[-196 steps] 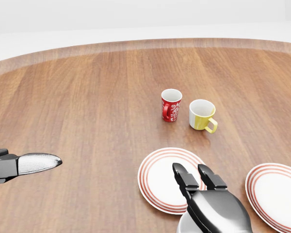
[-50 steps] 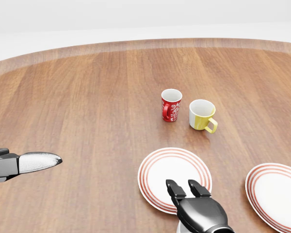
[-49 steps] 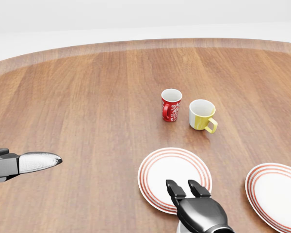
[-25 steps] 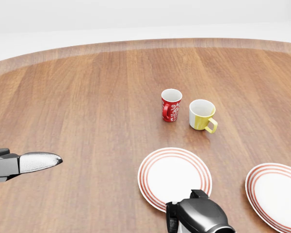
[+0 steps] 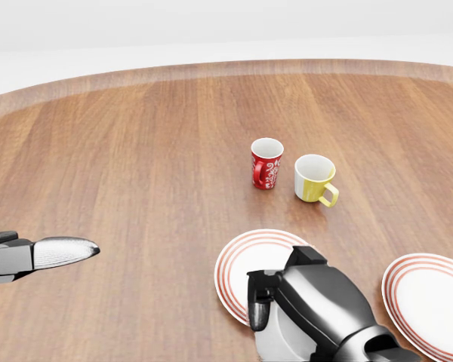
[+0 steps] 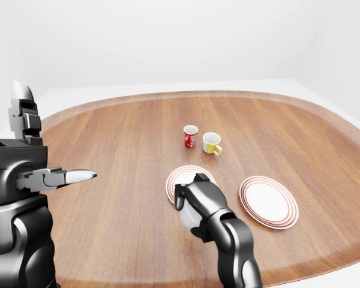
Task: Put the white mug on the left plate.
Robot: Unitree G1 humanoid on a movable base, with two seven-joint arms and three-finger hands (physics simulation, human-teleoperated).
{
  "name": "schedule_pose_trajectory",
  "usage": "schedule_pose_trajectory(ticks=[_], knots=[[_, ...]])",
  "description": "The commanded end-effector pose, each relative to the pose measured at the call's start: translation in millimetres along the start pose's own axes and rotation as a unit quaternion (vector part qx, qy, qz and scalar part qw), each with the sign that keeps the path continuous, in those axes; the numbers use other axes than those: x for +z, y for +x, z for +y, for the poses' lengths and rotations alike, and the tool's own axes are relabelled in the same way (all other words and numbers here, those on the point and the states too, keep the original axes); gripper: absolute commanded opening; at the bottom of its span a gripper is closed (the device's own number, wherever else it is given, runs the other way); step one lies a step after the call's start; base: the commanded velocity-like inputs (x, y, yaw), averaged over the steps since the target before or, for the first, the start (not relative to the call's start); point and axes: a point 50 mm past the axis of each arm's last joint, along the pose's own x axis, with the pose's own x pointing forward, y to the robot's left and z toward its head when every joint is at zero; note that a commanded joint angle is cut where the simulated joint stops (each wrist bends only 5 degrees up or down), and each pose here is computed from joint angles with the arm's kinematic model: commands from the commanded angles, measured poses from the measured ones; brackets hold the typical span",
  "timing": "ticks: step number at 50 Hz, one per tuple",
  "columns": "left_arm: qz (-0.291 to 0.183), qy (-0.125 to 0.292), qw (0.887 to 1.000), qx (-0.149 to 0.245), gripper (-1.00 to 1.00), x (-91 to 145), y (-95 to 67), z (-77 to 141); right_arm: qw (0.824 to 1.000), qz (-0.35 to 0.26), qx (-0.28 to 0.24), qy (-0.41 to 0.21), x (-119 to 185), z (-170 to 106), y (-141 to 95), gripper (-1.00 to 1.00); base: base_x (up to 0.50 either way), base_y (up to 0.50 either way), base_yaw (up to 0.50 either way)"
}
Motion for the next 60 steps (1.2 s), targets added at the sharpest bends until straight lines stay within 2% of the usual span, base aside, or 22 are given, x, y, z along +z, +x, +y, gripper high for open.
schedule_pose_trajectory(ticks=[1,7,9,14,19,28,31,35,46,52,60], knots=[[0.001,0.0,1.0,-0.001,1.0,-0.2,-0.2,-0.4,0.995,-0.044,-0.087,-0.01,16.6,-36.3,-11.6,-1.0,0.0,0.0,0.0],[0.0,0.0,1.0,0.0,1.0,0.1,0.2,-0.1,0.996,-0.041,-0.076,-0.007,14.4,-34.5,-3.6,-1.0,0.0,0.0,0.0],[-0.001,0.0,1.0,-0.001,1.0,0.2,0.1,-0.1,0.999,-0.023,-0.045,-0.002,5.1,-24.4,6.1,-1.0,0.0,0.0,0.0],[-0.002,0.0,1.0,-0.001,1.0,0.7,0.0,-0.3,0.999,-0.014,-0.036,-0.007,-0.9,-30.0,24.7,-1.0,0.0,0.0,0.0],[-0.001,-0.001,1.0,-0.001,1.0,0.6,-0.3,-0.2,0.999,-0.009,-0.031,-0.022,-4.1,-46.0,51.5,-1.0,0.0,0.0,0.0],[-0.003,0.0,1.0,-0.001,1.0,1.4,-0.2,-0.3,0.998,-0.01,0.031,-0.058,-10.3,-69.0,108.4,-1.0,0.0,0.0,0.0],[-0.004,-0.001,1.0,-0.001,1.0,1.7,-0.1,-0.5,0.995,-0.004,0.06,-0.079,-14.7,-68.6,120.1,-1.0,0.0,0.0,0.0],[-0.001,0.0,1.0,-0.002,1.0,0.8,-0.7,-0.7,0.993,-0.007,0.091,-0.07,-16.1,-60.2,136.5,-1.0,0.0,0.0,0.0],[0.003,0.0,1.0,-0.002,1.0,-1.0,-1.1,-1.2,0.991,0.035,0.114,-0.068,-30.4,-35.6,160.3,-1.0,0.0,0.0,0.0],[0.004,-0.001,1.0,-0.001,1.0,-1.3,-1.0,-0.8,0.99,0.063,0.109,-0.065,-35.2,-27.2,172.1,-1.0,0.0,0.0,0.0],[0.005,-0.001,1.0,0.0,1.0,-1.7,-1.3,-0.2,0.99,0.078,0.095,-0.065,-35.8,-30.2,176.4,-1.0,0.0,0.0,0.0]])
